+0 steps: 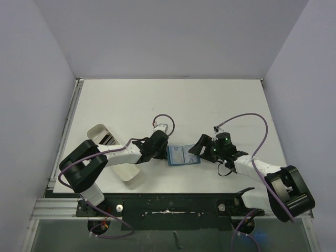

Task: Put the credit cards into the card holder
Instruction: Close the card holder at the center of the board.

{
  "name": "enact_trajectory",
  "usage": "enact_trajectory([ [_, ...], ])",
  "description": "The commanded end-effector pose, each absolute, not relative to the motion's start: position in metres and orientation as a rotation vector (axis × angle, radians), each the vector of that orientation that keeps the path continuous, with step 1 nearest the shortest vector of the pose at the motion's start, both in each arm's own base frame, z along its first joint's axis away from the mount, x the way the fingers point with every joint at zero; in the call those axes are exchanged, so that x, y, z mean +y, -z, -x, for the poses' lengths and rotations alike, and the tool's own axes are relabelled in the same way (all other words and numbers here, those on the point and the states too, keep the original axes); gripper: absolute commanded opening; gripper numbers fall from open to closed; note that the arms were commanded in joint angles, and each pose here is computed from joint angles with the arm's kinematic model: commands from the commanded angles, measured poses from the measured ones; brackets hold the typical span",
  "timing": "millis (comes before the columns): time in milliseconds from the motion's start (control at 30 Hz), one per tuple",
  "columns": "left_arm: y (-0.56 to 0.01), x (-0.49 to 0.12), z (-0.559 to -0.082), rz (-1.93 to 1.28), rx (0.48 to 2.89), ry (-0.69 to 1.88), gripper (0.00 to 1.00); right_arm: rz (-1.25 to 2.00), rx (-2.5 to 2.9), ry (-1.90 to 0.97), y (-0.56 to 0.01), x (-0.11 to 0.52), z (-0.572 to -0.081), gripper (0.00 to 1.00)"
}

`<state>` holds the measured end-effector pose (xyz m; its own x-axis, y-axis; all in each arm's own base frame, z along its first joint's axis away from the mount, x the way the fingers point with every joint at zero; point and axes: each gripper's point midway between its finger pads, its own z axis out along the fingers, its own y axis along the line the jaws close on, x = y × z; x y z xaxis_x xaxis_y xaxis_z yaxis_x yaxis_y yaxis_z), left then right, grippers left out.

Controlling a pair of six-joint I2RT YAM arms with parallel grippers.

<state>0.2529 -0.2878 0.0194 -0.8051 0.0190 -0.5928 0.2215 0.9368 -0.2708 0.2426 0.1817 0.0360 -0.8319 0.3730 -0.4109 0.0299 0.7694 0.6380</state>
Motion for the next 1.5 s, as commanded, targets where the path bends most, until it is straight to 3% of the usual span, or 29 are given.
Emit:
enact_trajectory([
  [0, -0.045, -0.311, -0.258, -0.153, 2.396, 0.606, 0.0, -0.279, 2.355, -1.025, -0.056, 0.196, -0.244, 0.74],
  [867, -0.049, -0.335, -0.261, -0.17, 2.392, 0.689, 0.0, -0.174, 2.169, -1.309, -0.12, 0.218, -0.239, 0.74],
  [1300, -0.058, -0.359, -0.254, -0.141, 2.357, 0.889, 0.0, -0.149, 2.236, -1.306, -0.103, 0.231, -0.238, 0.73],
  [1467, -0.06, -0.355, -0.253, -0.129, 2.353, 0.892, 0.0, -0.169, 2.333, -1.12, -0.075, 0.216, -0.241, 0.65],
])
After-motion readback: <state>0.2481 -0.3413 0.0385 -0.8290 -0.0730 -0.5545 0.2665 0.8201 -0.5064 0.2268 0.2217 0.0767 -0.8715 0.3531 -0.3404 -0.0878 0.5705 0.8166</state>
